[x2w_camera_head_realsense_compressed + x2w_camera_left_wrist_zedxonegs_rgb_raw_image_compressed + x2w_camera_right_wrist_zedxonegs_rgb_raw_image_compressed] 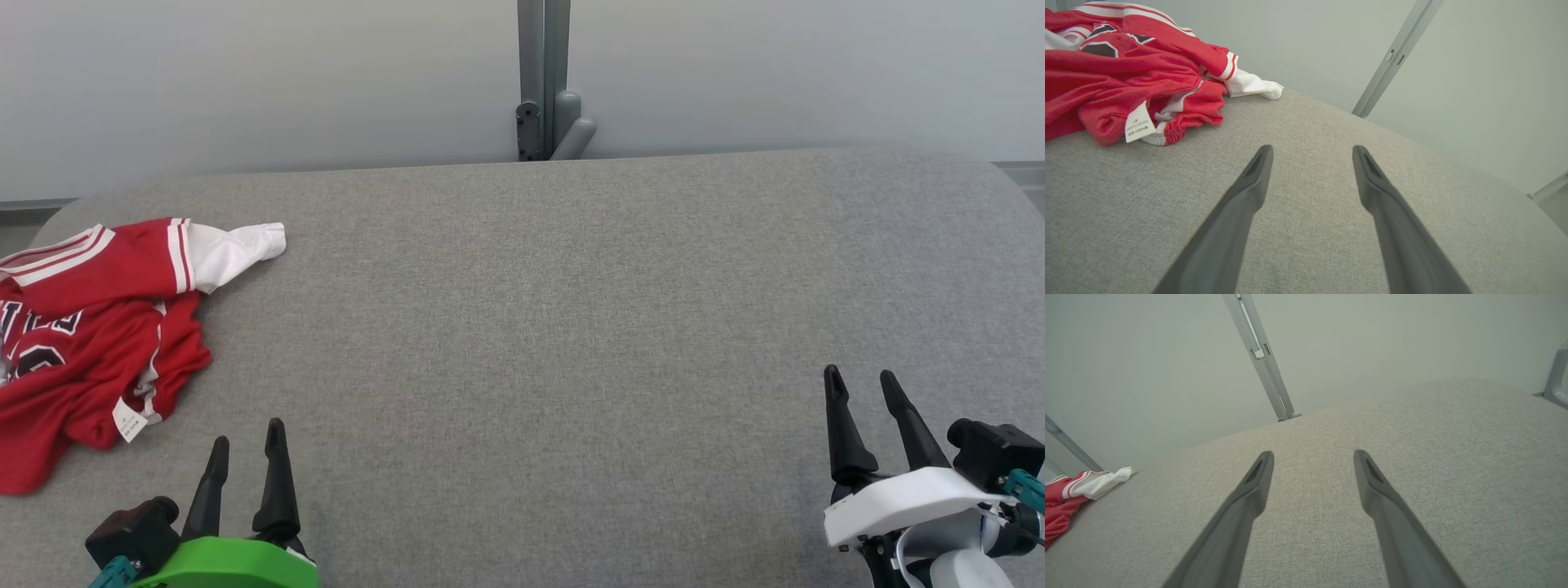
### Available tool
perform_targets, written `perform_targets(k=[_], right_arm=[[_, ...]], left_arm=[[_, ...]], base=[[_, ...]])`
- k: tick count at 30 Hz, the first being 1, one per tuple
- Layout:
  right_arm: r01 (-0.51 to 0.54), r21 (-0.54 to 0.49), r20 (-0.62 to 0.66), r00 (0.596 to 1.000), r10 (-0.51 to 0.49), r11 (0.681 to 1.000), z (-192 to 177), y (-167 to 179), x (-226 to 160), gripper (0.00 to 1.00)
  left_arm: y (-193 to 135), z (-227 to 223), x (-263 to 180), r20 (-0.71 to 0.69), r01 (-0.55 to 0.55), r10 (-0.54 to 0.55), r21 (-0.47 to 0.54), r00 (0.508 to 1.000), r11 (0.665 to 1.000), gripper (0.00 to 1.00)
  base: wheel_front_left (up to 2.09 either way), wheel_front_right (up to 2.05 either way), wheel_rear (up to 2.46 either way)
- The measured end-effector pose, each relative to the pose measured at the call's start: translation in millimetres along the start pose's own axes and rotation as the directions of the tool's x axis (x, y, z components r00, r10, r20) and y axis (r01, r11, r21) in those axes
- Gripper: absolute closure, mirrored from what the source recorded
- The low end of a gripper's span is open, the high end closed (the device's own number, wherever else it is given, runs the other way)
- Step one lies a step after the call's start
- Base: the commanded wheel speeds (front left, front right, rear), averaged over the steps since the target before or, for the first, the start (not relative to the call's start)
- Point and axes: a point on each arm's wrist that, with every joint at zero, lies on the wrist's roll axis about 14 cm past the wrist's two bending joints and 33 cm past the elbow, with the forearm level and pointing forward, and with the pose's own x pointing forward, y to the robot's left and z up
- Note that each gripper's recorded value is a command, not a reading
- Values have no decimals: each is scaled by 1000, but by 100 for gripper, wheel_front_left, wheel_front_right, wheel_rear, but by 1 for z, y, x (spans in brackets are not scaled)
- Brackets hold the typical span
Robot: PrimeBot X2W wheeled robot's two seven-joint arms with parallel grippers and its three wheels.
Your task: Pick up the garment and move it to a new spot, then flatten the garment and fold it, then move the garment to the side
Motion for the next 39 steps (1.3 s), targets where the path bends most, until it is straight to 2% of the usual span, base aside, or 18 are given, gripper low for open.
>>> perform_targets(k=[22,39], right_arm=[[3,-153,30,1000,1,988,4,-4,0,0],[-13,-254,42,999,25,967,5,-1,0,0]], left_arm=[[6,6,-2,35,-2,-4,177,999,984,0],[8,3,-4,36,1,-10,254,999,967,0]], base=[[0,0,0],[0,0,0]])
